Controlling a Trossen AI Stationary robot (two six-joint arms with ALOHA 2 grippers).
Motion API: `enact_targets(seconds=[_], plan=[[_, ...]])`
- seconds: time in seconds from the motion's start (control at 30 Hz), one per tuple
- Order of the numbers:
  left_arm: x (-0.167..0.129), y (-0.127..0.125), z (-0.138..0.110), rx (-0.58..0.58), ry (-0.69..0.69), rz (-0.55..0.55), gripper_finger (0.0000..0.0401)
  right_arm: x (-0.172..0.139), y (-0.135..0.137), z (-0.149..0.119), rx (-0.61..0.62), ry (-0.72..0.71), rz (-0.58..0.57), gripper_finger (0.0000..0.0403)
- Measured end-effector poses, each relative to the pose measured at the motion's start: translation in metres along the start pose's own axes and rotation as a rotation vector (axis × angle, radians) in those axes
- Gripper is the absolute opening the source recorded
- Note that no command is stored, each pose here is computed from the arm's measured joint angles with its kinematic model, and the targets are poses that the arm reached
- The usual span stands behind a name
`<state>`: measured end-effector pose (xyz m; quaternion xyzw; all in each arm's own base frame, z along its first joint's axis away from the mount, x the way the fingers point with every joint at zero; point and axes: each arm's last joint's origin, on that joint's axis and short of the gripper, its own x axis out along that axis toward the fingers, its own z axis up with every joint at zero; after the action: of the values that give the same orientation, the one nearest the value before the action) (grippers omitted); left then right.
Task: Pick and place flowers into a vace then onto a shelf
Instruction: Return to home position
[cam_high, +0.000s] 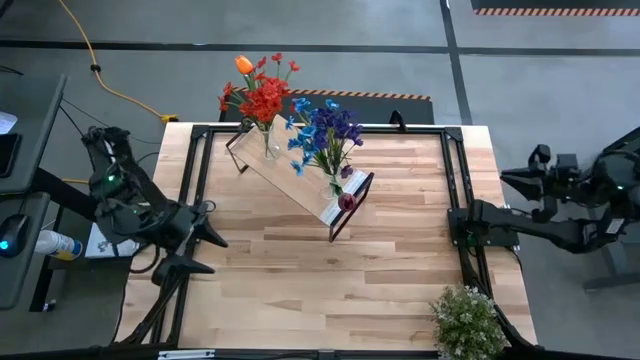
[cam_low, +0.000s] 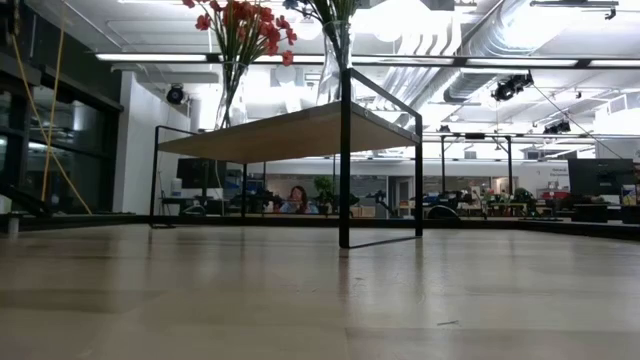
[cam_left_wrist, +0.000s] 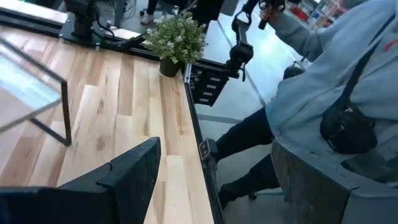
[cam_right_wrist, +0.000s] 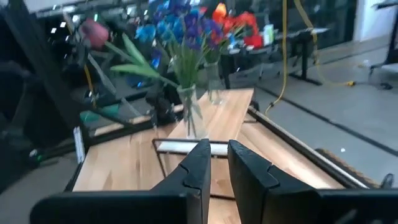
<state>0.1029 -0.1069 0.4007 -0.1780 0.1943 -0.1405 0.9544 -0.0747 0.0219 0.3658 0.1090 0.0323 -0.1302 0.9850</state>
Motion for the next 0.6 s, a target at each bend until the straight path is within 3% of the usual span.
enact_targets(seconds=[0.37,0.6], plan=[[-0.007,0.021,-0.059,-0.116,-0.151,-0.035,0.0337,-0.022,-0.005,-0.011,0.060,-0.105,-0.050,0.0049],[-0.002,0.034,-0.080,-0.051,-0.212,-0.052,0.0337,-0.022,-0.005,-0.015,0.065,-0.068,-0.058,0.0044]])
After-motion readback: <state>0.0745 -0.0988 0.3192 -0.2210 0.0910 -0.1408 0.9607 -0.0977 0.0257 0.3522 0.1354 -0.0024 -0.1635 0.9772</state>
